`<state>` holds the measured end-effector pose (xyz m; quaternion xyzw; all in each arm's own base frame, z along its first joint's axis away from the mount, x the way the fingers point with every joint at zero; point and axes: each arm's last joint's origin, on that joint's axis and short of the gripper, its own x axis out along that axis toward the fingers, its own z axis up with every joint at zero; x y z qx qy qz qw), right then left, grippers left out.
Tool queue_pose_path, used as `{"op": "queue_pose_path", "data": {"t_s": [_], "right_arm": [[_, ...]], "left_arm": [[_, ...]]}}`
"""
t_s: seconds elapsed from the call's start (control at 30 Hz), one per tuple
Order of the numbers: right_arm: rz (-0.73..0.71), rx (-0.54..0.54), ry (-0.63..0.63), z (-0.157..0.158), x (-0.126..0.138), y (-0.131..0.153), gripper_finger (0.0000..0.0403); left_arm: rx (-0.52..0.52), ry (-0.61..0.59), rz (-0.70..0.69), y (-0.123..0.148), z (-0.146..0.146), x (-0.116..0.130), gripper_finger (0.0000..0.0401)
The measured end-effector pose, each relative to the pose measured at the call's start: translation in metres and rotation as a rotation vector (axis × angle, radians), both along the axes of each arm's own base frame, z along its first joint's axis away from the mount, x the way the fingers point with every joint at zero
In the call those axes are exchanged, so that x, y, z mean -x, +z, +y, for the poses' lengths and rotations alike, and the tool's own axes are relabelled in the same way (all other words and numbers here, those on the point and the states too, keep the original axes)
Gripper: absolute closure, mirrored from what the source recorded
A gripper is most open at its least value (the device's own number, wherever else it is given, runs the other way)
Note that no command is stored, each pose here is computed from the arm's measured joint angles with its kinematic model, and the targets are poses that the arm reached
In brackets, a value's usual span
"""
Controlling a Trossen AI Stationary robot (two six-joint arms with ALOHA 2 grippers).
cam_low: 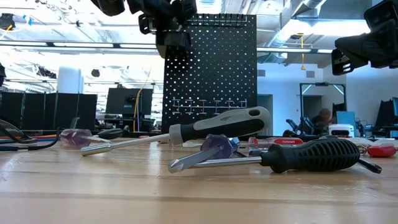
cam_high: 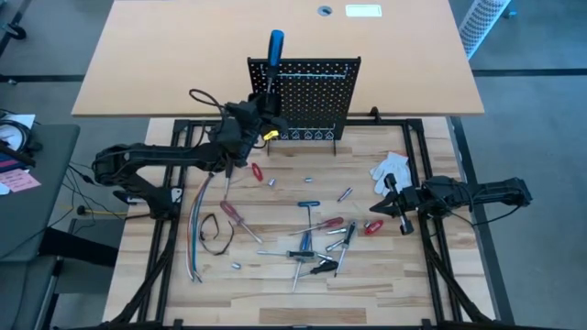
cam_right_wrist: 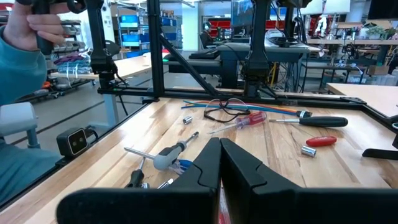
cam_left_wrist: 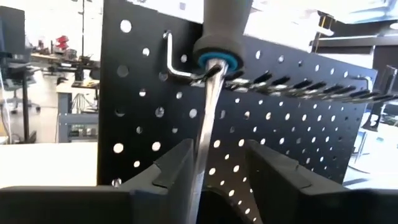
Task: Hang tools onto peg board
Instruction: Hang the black screwdriver on the black pegboard
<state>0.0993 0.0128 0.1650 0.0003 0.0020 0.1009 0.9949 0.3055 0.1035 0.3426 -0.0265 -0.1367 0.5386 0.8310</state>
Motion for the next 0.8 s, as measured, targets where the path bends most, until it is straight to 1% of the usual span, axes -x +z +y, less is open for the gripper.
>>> {"op": "queue_pose_path", "data": {"t_s": [0.23,0.37,0.47,0.57,0.67,0.8], "right_arm": [[0.0,0.0,0.0,0.0,0.0,0.0,0.0386],[0.0,0.0,0.0,0.0,0.0,0.0,0.0386],[0.0,0.0,0.0,0.0,0.0,0.0,0.0386],[0.0,0.0,0.0,0.0,0.0,0.0,0.0386],[0.0,0.0,0.0,0.0,0.0,0.0,0.0386],[0.0,0.0,0.0,0.0,0.0,0.0,0.0386]], "left_arm": [[-0.03,-0.031,0.001,0.007,-0.008,0.002,0.02],[-0.065,-0.036,0.031,0.016,-0.014,0.008,0.0188],[-0.092,-0.043,0.059,0.024,-0.022,0.014,0.019],[-0.106,-0.052,0.106,0.03,-0.028,0.02,0.0202],[-0.1,-0.062,0.194,0.04,-0.031,0.026,0.022],[-0.089,-0.129,0.285,0.06,-0.033,0.034,0.0242]]}}
